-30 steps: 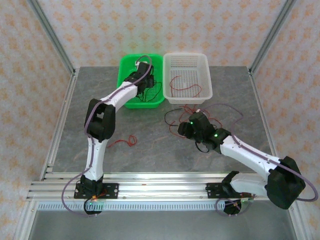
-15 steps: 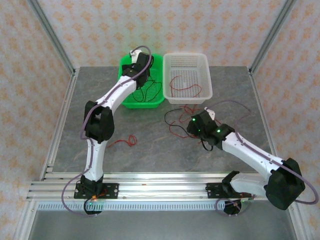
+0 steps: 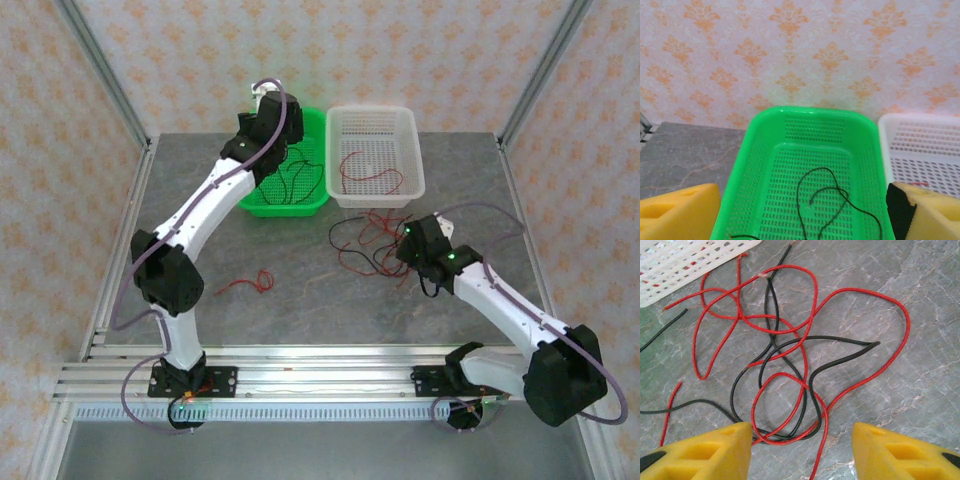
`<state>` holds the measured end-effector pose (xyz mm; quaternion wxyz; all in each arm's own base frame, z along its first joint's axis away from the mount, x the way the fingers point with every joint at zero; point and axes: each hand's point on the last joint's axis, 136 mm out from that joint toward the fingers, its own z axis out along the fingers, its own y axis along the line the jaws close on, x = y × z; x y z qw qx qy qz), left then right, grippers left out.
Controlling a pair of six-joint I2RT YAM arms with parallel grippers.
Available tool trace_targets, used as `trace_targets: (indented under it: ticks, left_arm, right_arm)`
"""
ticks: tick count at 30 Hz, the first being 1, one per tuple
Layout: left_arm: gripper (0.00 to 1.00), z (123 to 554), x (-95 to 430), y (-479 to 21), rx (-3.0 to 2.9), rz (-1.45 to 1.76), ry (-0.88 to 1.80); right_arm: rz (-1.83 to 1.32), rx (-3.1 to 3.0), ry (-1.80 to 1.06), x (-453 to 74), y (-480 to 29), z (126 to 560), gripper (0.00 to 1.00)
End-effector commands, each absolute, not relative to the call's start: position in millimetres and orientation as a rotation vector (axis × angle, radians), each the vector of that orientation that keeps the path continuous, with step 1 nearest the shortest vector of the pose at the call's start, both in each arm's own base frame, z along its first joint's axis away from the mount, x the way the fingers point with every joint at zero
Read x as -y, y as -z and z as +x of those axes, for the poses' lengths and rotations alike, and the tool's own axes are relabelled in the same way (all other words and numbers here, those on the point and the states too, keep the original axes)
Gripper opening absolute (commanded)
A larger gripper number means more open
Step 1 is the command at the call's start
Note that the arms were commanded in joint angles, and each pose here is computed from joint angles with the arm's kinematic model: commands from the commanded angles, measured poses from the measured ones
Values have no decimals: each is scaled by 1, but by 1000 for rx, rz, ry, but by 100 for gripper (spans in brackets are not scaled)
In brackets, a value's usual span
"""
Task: Untangle the cables
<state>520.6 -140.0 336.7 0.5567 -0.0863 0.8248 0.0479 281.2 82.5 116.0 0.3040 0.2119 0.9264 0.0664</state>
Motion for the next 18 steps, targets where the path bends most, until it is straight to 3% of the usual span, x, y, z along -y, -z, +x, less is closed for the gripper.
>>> trace_targets:
  ticks: [1,6,18]
  left_arm:
    - [88,496,155,-355,-1934,-144,-32]
    - [87,456,173,-350,-1955,-120,89]
    - [85,392,165,-300,-2009,-209,246]
  right_arm:
    - [524,-2478,-211,-88,-112,280,51]
    - [443,-2528,-343,-119,-107,277,45]
    - [382,-2608,-317,-146,-73,284,31]
